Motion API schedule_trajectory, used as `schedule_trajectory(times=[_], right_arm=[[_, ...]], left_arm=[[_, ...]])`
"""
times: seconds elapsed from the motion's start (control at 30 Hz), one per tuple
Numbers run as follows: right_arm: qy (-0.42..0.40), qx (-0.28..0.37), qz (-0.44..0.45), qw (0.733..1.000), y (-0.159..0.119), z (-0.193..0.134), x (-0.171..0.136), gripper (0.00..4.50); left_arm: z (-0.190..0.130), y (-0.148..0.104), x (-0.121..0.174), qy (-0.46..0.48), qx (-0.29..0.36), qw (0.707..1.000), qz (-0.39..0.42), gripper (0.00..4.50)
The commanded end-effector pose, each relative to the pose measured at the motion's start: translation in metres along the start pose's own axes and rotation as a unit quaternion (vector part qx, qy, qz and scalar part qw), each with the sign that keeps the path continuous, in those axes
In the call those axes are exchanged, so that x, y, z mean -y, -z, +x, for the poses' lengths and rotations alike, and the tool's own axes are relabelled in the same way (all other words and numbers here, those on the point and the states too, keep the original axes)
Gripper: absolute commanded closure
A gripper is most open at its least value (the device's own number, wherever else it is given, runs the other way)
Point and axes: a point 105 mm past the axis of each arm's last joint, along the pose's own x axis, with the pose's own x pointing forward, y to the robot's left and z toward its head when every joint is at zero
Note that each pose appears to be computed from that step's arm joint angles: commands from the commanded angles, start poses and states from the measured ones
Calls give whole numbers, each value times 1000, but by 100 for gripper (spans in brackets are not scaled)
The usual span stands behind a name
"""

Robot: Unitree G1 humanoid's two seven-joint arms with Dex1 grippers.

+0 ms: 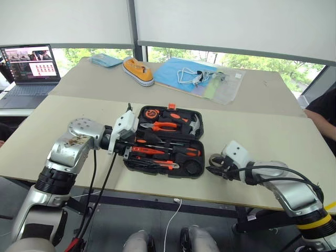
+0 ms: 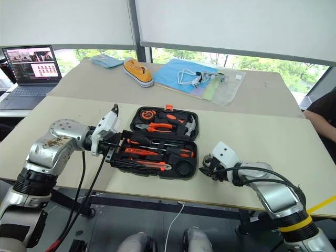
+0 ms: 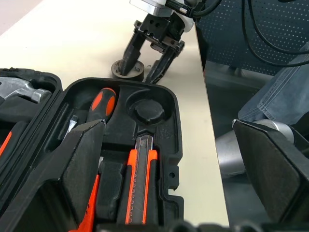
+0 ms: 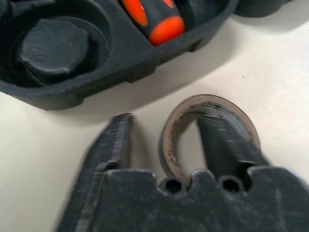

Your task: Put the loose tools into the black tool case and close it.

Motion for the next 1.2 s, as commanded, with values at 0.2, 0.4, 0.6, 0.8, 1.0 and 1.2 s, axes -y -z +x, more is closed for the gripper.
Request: schedule_trajectory(times=[0.2,0.4,0.6,0.8,1.0,1.2], right_arm=[[-55,102,9,993,-58,-29,-11,449],[-192,122,-35,973,-88,-20,-69,449],[-135,57,-65,987,-63,12,-55,449],[-151,37,-65,986,-52,11,-61,315],[-188,83,-29,978,-73,-9,-66,196],[-156,102,15,982,-78,-28,-39,196]], left_arm=[[-7,-4,3,-2,-14,999,30,0],[-9,1,4,-2,-28,999,35,0],[-9,-3,2,-9,-27,999,42,0],[-11,-2,0,-19,-27,999,42,0],[-15,5,-4,-39,-32,998,25,0],[-29,17,-18,-103,-30,994,-3,0]])
